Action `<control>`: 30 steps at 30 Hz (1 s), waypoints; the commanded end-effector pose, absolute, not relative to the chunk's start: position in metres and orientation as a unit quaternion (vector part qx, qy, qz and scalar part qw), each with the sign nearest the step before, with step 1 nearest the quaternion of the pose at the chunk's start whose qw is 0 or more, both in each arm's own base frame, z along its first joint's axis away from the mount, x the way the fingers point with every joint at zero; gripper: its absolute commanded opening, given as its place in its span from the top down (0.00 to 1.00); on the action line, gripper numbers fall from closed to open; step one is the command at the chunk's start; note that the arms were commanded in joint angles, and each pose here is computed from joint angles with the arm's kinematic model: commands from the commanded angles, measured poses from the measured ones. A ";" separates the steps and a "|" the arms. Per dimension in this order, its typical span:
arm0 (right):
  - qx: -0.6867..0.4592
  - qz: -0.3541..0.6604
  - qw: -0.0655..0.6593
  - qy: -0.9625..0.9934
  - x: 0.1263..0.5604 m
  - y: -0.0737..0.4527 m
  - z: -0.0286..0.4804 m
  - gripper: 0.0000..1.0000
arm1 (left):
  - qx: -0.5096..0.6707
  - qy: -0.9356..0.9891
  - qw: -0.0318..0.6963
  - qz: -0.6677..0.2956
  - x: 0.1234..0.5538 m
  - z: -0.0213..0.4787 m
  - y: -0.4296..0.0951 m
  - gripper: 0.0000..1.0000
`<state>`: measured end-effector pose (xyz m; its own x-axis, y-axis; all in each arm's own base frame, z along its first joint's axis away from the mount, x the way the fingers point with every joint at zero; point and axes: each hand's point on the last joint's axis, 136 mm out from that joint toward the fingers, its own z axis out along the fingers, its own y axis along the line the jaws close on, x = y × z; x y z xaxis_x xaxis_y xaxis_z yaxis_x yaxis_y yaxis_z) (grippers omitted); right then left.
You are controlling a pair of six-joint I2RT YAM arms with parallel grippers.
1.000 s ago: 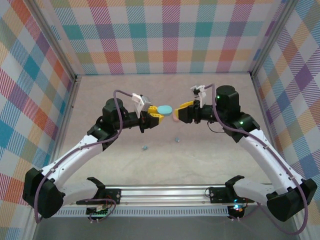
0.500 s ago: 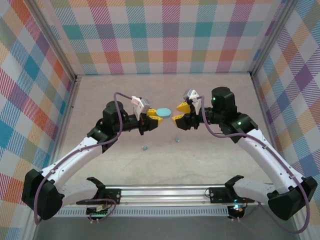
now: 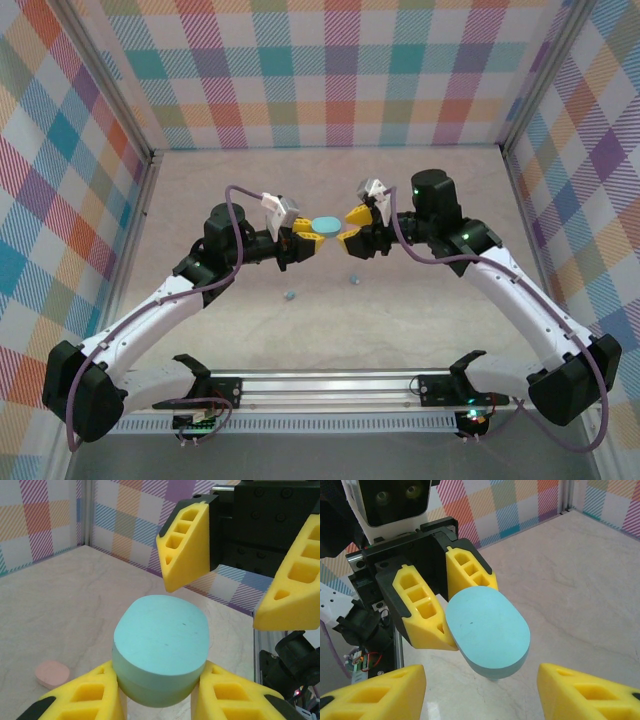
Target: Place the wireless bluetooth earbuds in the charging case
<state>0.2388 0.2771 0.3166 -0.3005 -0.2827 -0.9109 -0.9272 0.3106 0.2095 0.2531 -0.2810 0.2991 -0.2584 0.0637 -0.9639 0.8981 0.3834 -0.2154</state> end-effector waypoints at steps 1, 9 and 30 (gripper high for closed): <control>-0.452 0.409 0.419 0.673 0.235 0.283 0.334 0.38 | 0.362 0.653 0.504 -0.434 0.249 0.313 -0.281 0.77; -0.446 0.416 0.404 0.681 0.240 0.287 0.331 0.38 | 0.359 0.649 0.503 -0.442 0.246 0.316 -0.282 0.77; -0.451 0.420 0.379 0.691 0.246 0.294 0.320 0.39 | 0.359 0.647 0.503 -0.447 0.241 0.318 -0.281 0.78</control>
